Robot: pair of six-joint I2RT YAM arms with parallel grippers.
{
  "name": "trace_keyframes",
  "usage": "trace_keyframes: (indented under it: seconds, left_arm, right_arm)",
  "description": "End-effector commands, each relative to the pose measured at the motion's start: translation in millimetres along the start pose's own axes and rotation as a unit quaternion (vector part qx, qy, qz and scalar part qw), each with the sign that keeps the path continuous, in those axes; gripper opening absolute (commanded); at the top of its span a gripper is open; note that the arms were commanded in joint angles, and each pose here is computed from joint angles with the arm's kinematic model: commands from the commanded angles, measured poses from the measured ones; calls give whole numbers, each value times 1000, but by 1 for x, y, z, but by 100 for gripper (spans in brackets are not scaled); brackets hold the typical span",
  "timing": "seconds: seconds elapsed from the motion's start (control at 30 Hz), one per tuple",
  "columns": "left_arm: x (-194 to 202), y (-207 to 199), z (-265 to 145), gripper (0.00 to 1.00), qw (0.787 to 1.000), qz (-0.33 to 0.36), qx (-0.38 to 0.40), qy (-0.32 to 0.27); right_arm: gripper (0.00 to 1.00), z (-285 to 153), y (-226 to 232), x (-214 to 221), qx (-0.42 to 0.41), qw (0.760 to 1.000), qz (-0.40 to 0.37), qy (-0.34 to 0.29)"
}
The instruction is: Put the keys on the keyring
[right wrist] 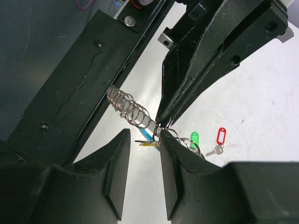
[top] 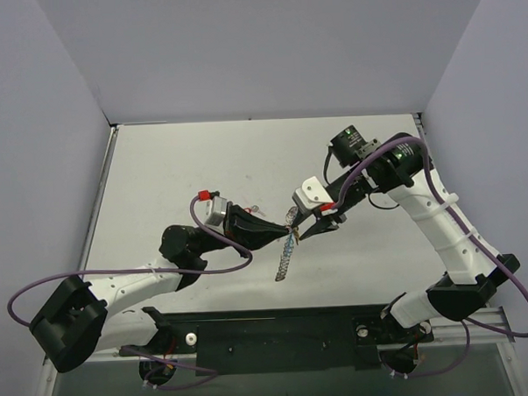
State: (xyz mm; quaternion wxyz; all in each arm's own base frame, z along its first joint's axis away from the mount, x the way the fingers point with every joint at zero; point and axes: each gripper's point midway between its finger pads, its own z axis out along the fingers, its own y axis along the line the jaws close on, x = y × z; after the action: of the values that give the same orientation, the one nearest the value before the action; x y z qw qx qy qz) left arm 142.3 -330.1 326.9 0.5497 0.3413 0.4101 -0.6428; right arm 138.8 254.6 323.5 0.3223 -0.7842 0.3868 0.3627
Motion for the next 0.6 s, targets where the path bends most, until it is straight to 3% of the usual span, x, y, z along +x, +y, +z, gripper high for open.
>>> trace_keyframes:
  seconds: [0.0, 0.57]
  left_arm:
    - [-61, -27, 9, 0, 991, 74, 57, -96]
    - [-62, -29, 8, 0, 991, 71, 60, -99]
  right_arm:
    - [27, -3, 51, 0, -70, 993, 93, 1]
    - [32, 0, 43, 6, -73, 991, 109, 2]
